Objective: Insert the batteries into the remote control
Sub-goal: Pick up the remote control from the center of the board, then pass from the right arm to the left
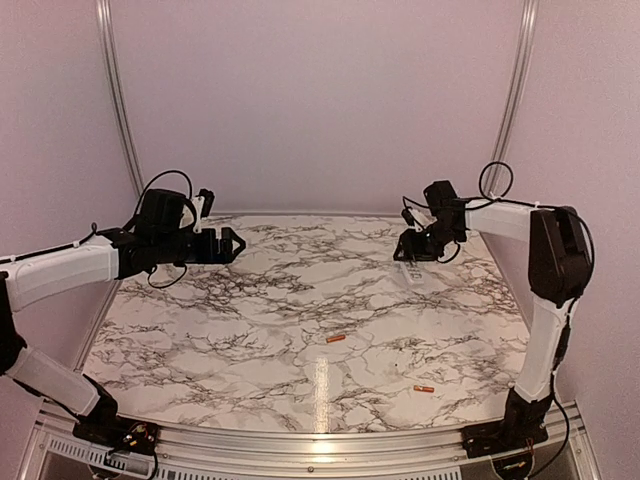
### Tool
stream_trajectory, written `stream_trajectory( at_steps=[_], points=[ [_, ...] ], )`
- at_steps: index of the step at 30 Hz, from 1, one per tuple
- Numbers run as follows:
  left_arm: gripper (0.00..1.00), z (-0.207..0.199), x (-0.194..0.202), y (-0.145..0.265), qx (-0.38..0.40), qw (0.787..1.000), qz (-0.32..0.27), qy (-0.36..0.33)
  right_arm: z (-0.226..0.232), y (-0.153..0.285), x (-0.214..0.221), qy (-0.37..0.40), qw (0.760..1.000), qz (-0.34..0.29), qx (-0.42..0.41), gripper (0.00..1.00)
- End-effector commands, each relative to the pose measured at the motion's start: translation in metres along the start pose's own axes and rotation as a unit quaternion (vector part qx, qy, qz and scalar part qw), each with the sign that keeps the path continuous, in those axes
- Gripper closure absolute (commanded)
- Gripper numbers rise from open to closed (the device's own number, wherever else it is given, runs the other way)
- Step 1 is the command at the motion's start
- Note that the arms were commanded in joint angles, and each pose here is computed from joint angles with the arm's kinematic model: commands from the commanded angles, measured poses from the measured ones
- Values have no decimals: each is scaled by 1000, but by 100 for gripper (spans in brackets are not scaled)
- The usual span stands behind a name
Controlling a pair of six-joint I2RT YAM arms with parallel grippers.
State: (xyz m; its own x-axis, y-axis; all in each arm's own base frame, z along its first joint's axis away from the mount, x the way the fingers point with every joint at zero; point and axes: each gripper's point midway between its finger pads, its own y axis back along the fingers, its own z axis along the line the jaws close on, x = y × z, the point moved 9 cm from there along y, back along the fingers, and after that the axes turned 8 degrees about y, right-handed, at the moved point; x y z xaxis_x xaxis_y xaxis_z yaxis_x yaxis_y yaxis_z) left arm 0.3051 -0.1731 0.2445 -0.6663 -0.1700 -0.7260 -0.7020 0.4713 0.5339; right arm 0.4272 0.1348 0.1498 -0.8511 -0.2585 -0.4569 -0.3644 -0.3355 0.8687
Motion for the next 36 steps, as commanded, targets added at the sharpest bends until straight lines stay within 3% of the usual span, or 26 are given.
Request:
stream_trajectory(
  at_steps=[1,8,14,20,25,36],
  points=[
    [1,-24,-7,15,115,993,-22,-13,56,84,-51,51,967,-181,-174,56],
    [1,-70,-21,55,310,947,-76,-37,140,161,-75,121,874,-298,-365,54],
    [1,-109,-21,68,385,916,-86,-65,216,200,-71,179,788,-336,-484,54],
    [1,-136,-12,71,433,893,-95,-70,257,219,-59,211,731,-357,-542,54],
    [1,-155,-11,74,468,874,-103,-76,276,221,-51,220,712,-356,-563,54],
    [2,-186,-11,69,485,863,-108,-90,292,214,-39,214,693,-351,-593,54]
  ],
)
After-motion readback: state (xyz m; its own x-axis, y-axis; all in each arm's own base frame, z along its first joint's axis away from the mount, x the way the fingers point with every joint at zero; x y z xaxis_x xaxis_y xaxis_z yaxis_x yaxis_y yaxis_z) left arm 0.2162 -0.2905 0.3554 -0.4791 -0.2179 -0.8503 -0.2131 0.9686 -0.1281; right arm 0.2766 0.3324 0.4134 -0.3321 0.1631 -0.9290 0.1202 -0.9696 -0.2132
